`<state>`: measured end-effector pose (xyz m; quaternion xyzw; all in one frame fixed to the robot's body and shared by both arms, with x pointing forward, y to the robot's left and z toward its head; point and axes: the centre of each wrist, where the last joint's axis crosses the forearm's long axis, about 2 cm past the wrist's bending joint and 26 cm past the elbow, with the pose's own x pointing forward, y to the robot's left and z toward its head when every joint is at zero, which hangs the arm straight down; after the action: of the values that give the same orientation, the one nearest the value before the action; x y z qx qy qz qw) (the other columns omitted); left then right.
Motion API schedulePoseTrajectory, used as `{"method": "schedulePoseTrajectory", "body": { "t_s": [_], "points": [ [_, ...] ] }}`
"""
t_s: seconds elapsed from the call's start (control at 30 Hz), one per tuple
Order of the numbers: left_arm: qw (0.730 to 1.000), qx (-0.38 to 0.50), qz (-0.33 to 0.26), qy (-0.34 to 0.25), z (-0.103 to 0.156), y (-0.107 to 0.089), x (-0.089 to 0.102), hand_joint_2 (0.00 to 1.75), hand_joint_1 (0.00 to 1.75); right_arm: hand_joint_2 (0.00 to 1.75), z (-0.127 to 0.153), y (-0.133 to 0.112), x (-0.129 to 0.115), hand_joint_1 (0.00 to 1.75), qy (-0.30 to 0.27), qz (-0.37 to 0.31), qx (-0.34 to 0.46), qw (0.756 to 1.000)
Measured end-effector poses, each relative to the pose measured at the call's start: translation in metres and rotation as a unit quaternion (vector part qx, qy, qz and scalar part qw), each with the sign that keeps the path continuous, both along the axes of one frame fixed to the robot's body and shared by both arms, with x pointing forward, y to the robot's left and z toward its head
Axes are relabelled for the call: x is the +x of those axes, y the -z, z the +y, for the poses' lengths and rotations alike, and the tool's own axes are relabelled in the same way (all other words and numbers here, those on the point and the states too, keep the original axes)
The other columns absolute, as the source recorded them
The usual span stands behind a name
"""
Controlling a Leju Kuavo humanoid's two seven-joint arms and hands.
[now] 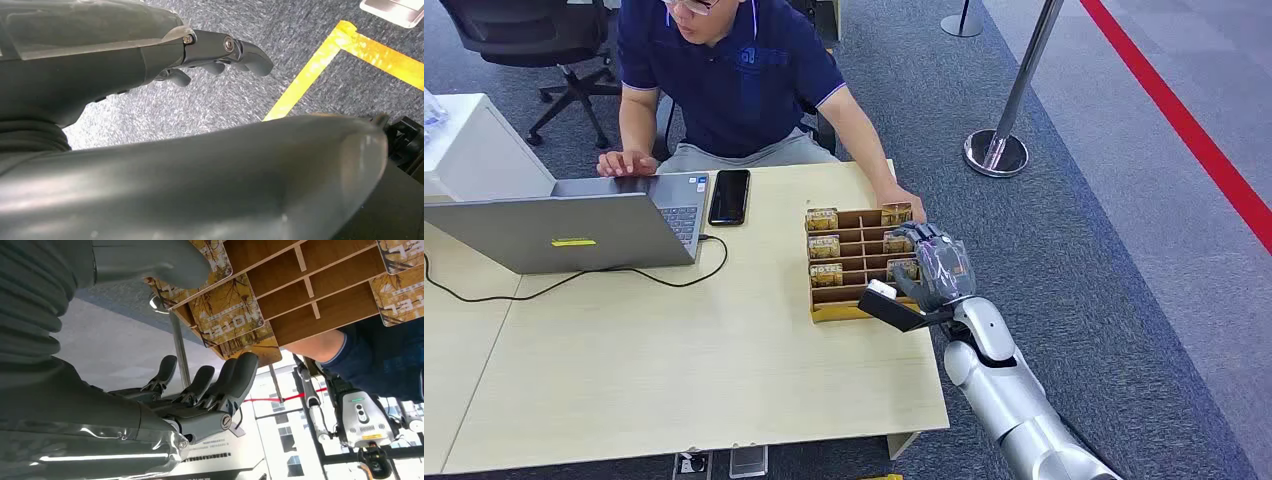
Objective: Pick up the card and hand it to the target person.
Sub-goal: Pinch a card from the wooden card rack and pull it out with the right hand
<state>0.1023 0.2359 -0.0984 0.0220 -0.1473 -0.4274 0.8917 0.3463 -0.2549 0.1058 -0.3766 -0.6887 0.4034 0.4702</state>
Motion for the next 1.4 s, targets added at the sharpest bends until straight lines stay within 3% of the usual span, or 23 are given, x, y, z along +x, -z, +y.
{"method": "schedulePoseTrajectory", "body": {
  "t_s": [0.1,0.23,0.4,0.53,0.63,1.13,1.4],
  "points": [
    [1.0,0.0,0.0,0.0,0.0,0.0,0.0,0.0,0.0,1.75,0.0,0.001,0.001,0.75,0.0,0.002,-0.001,1.0],
    [1.0,0.0,0.0,0.0,0.0,0.0,0.0,0.0,0.0,1.75,0.001,0.002,0.001,0.95,0.0,0.006,-0.001,1.0],
    [1.0,0.0,0.0,0.0,0.0,0.0,0.0,0.0,0.0,1.75,0.003,0.003,0.003,0.88,0.001,0.012,-0.002,1.0],
    [1.0,0.0,0.0,0.0,0.0,0.0,0.0,0.0,0.0,1.75,0.002,0.005,0.005,0.65,0.003,0.016,-0.004,1.0],
    [1.0,0.0,0.0,0.0,0.0,0.0,0.0,0.0,0.0,1.75,0.002,0.006,0.006,0.62,0.003,0.019,-0.006,1.0],
    [1.0,0.001,0.0,0.0,0.0,0.0,0.0,0.0,0.0,1.75,0.004,0.011,0.006,0.75,0.004,0.028,-0.006,1.0],
    [1.0,0.002,0.0,0.0,0.0,0.0,0.0,0.0,0.0,1.75,0.003,0.015,0.004,0.7,0.005,0.035,-0.007,0.999]
  ]
}}
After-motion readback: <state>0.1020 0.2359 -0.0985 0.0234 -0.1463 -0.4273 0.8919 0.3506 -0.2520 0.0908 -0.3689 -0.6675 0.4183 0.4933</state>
